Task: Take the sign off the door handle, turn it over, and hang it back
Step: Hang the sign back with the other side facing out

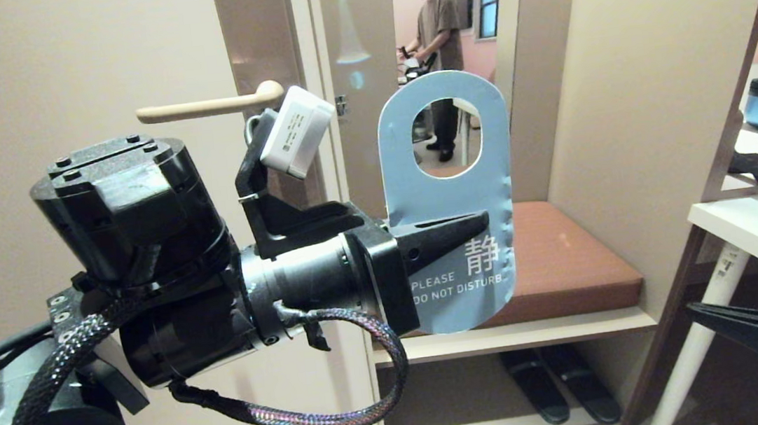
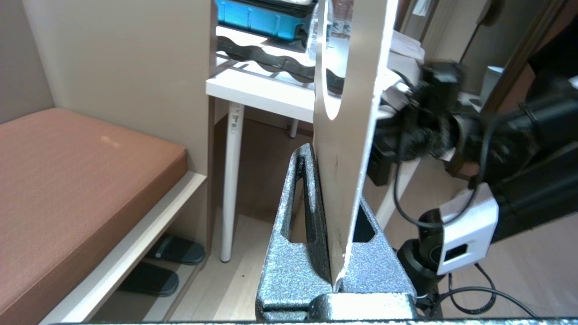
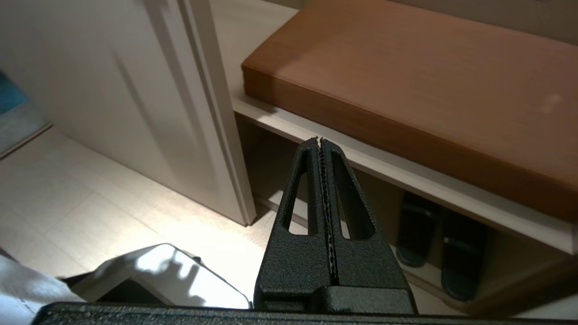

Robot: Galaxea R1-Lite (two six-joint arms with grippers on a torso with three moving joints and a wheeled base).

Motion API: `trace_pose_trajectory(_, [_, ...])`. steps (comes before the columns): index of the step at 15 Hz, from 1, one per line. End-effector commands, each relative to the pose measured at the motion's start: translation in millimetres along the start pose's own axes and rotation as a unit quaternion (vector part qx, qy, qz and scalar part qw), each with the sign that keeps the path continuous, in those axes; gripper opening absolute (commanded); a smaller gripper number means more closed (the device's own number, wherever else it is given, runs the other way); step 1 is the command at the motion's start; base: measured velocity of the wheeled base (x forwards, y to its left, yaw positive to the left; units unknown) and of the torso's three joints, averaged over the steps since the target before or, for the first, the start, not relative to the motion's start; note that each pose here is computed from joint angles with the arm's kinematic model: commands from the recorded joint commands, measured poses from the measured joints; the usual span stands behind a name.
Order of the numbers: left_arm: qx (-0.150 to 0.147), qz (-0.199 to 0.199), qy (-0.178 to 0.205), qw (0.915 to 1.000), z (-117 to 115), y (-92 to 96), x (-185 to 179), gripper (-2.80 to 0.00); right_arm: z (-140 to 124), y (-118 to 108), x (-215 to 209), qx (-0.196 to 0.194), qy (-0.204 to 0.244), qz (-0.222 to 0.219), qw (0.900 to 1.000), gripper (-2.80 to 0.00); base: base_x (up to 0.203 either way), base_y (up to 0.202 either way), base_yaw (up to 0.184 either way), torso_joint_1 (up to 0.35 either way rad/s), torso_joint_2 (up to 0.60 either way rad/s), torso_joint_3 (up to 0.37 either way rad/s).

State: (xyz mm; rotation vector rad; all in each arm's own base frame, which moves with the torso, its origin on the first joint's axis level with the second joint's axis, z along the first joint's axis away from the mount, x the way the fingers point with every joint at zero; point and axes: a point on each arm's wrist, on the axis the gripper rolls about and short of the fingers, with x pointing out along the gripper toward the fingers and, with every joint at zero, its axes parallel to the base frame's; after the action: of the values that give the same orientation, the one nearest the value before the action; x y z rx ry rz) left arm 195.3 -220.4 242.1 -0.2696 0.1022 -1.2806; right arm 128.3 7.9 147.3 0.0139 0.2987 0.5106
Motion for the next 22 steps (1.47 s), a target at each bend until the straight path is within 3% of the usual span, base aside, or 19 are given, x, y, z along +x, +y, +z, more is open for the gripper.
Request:
trace_pose_trajectory(1, [0.0, -0.001, -0.001, 1.0, 0, -0.1, -1, -2.8, -13, 8, -14, 0.0, -0.008, -0.007, 1.0, -2.8, 0.0, 0.0, 0.0, 0.0, 0.0, 0.0])
trace_pose_trajectory(4, [-0.001, 0.001, 0.001, 1.0, -2, -0.2, -2, -2.8, -38, 17, -30, 0.007, -0.006, -0.05, 0.999, -2.8, 0.0, 0.0, 0.0, 0.0, 0.0, 0.0])
trace_pose_trajectory(9, [-0.005, 0.004, 0.01, 0.9999, -7, 1.3, -3, -2.8, -48, 23, -45, 0.008, -0.019, -0.134, 0.991, -2.8, 0.0, 0.0, 0.0, 0.0, 0.0, 0.0])
trace_pose_trajectory(14, [-0.008, 0.006, 0.016, 0.9998, -11, 2.7, -2, -2.8, -75, 44, -78, 0.005, -0.035, -0.168, 0.985, -2.8, 0.0, 0.0, 0.0, 0.0, 0.0, 0.0])
trace_pose_trajectory(17, [-0.011, 0.007, 0.02, 0.9997, -14, 4.6, 0, -2.8, -92, 45, -85, 0.017, -0.002, -0.255, 0.967, -2.8, 0.0, 0.0, 0.0, 0.0, 0.0, 0.0])
trace_pose_trajectory(22, [-0.008, 0.006, 0.014, 0.9999, -12, 4.6, -1, -2.8, -103, 48, -91, 0.019, 0.004, -0.273, 0.962, -2.8, 0.0, 0.0, 0.0, 0.0, 0.0, 0.0])
